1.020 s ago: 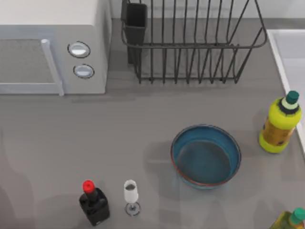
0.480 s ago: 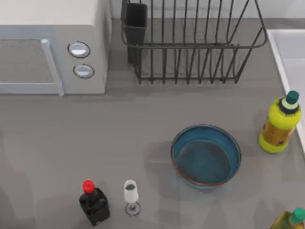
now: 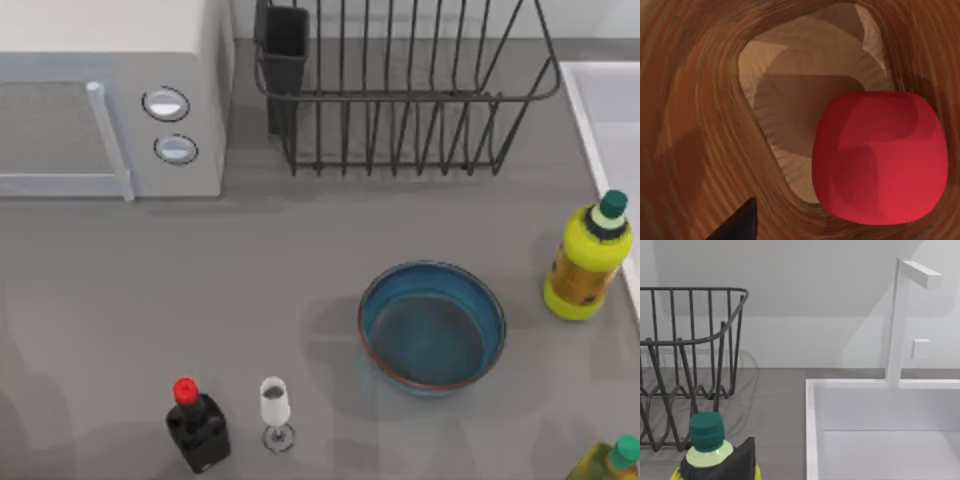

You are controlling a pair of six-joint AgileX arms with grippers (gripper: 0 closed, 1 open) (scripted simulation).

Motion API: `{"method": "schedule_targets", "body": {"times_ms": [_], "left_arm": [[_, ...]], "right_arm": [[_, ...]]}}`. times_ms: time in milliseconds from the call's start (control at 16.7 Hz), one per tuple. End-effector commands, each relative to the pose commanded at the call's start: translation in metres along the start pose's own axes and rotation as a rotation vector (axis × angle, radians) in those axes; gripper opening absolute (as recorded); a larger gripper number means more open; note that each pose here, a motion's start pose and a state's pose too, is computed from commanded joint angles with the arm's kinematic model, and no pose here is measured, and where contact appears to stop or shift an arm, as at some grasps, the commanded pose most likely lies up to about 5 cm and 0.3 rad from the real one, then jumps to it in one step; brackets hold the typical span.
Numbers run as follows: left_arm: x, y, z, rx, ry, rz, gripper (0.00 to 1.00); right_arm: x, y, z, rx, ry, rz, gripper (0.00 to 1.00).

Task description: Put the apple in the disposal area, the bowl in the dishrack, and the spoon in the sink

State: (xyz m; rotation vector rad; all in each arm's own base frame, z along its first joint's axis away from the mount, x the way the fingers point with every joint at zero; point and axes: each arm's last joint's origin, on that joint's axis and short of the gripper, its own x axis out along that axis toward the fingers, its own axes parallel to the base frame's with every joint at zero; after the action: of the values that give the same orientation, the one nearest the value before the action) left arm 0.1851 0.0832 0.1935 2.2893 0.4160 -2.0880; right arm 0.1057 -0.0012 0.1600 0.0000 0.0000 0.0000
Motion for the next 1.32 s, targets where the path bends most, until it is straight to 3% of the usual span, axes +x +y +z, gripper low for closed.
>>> {"method": "schedule_targets", "body": {"times_ms": [180, 360, 540, 660, 780, 960, 1140, 1320], "left_arm": [[0.007, 0.002, 0.013, -0.249, 0.073, -0.007, 1.0], [0.014, 0.007, 0.029, -0.579, 0.183, 0.015, 1.0], [0.023, 0.015, 0.046, -0.972, 0.309, 0.096, 1.0], [0.029, 0.021, 0.057, -1.251, 0.387, 0.196, 1.0], [0.035, 0.028, 0.066, -1.528, 0.445, 0.337, 1.0], [0.042, 0.039, 0.077, -1.91, 0.473, 0.629, 1.0], [0.044, 0.049, 0.083, -2.203, 0.401, 0.999, 1.0], [0.039, 0.057, 0.087, -2.361, 0.22, 1.395, 1.0]], "right_arm": [[0.0, 0.0, 0.0, 0.0, 0.0, 0.0, 1.0], [0.0, 0.0, 0.0, 0.0, 0.0, 0.0, 1.0], [0.0, 0.0, 0.0, 0.0, 0.0, 0.0, 1.0], [0.0, 0.0, 0.0, 0.0, 0.0, 0.0, 1.0], [0.0, 0.0, 0.0, 0.0, 0.0, 0.0, 1.0], [0.0, 0.0, 0.0, 0.0, 0.0, 0.0, 1.0], [0.0, 0.0, 0.0, 0.0, 0.0, 0.0, 1.0], [0.0, 0.0, 0.0, 0.0, 0.0, 0.0, 1.0]]}}
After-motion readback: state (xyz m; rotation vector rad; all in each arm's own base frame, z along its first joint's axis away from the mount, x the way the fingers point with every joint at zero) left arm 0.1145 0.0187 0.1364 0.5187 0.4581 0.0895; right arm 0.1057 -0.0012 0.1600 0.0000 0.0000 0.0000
